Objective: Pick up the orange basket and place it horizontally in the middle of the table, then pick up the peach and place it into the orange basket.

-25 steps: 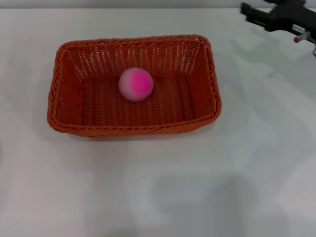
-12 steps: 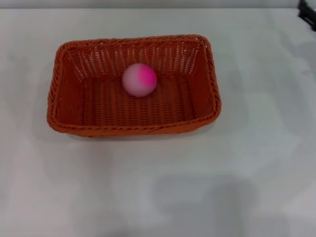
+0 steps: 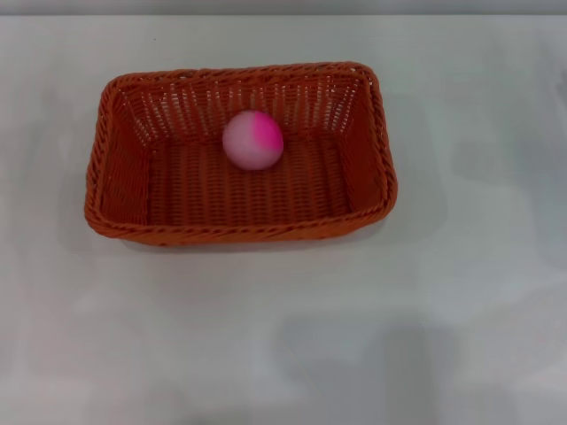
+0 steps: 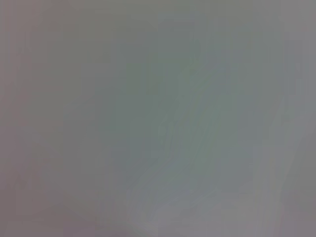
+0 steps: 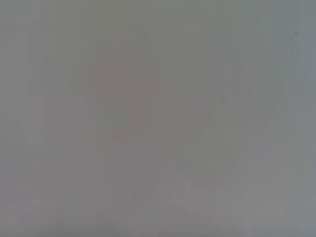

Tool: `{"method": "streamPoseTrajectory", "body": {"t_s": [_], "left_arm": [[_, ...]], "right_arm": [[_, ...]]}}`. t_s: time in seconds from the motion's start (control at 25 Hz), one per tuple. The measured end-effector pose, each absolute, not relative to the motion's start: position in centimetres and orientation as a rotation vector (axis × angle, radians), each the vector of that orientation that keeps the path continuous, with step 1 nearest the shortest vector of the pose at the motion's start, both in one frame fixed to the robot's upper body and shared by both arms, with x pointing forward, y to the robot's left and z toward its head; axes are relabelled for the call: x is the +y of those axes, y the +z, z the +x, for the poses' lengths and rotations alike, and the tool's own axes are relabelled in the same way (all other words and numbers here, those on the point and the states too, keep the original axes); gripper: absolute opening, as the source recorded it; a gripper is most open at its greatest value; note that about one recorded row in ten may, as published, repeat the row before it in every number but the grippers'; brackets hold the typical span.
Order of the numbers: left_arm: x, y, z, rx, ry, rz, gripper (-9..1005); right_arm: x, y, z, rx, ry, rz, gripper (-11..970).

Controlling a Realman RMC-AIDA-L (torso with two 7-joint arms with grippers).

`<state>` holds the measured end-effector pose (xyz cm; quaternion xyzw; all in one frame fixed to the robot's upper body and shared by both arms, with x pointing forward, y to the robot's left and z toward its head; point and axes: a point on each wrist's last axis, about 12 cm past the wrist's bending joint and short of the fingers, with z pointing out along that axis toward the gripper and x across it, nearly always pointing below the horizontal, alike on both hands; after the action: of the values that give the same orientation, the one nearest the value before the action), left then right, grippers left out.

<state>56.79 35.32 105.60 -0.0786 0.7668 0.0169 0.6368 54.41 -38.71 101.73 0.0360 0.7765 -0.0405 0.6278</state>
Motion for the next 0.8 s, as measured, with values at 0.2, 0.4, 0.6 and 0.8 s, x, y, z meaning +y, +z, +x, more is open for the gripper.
{"method": "streamPoseTrajectory", "body": {"t_s": [0.2, 0.4, 0.6, 0.8], "left_arm": [[35.2, 104.1, 56.2, 1.709, 0.020, -0.183, 864], [35.3, 103.0, 55.5, 1.686, 0.013, -0.219, 864], [35.1, 102.9, 55.4, 1.662, 0.005, -0.225, 864], [35.1, 102.8, 55.3, 1.663, 0.005, -0.227, 863]], "right_arm": [[-39.2, 100.9, 53.8, 1.828, -0.131, 0.122, 828], [-39.5, 100.4, 53.5, 1.869, -0.151, 0.143, 828], [-39.9, 100.4, 53.2, 1.870, -0.165, 0.160, 828], [-40.1, 100.5, 53.2, 1.865, -0.172, 0.161, 828]]}}
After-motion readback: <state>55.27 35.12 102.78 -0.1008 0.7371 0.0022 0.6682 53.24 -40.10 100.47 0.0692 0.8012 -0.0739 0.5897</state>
